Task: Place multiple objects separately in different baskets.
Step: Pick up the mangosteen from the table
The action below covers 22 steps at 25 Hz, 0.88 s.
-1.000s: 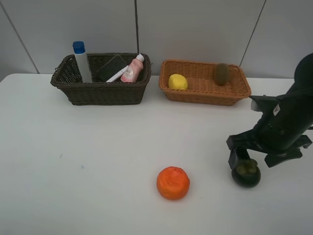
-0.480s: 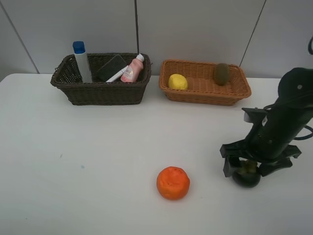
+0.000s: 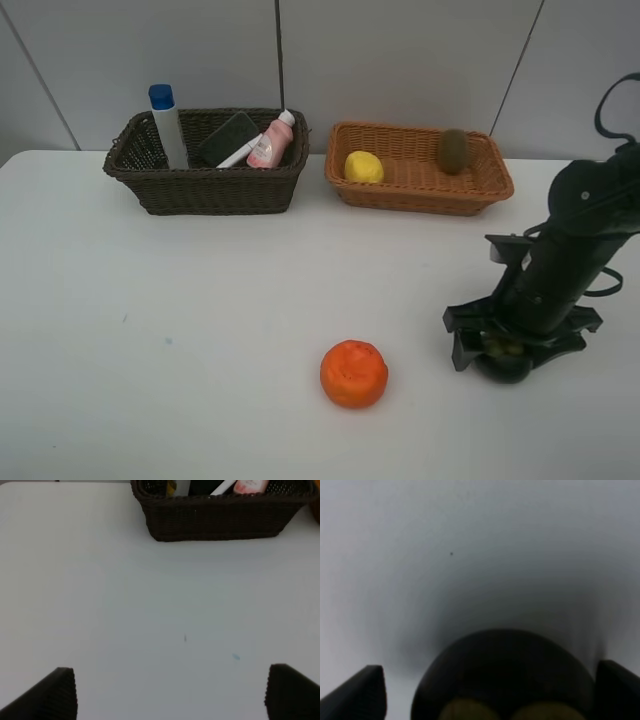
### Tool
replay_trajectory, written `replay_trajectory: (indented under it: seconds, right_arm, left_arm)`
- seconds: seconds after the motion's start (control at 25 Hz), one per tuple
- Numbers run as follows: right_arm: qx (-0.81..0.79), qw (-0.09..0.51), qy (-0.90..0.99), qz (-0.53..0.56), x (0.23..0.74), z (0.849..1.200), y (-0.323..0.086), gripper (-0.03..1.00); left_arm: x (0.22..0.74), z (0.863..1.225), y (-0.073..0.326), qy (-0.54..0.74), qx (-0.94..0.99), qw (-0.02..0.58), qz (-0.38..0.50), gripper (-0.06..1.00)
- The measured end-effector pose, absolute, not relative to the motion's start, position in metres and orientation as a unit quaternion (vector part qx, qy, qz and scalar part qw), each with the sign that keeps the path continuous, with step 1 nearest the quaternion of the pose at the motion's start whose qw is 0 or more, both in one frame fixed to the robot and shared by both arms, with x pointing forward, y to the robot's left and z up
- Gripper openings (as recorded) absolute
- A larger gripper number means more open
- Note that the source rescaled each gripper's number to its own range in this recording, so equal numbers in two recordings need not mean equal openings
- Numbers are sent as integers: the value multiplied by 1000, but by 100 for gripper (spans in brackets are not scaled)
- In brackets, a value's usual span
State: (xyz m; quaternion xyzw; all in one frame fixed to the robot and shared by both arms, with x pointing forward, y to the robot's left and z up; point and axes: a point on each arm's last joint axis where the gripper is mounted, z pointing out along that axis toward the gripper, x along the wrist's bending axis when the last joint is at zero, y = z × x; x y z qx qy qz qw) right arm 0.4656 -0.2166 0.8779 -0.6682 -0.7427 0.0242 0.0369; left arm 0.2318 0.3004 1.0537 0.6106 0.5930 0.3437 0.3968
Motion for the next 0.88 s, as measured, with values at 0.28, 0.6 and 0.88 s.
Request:
replay_trajectory:
  seconds: [0.28, 0.6, 0.88]
  right_arm:
    - [-663, 41, -746, 40, 465, 871, -218, 76]
    - [-644, 52, -761, 58, 464, 874, -218, 38]
    - [-626, -6, -780, -9, 509, 943, -206, 38]
  left_arm:
    - [232, 1054, 300, 593, 611, 397, 344, 99]
    - [232, 1054, 300, 593, 611, 397, 344, 99]
    - [232, 1054, 300, 593, 611, 397, 344, 99]
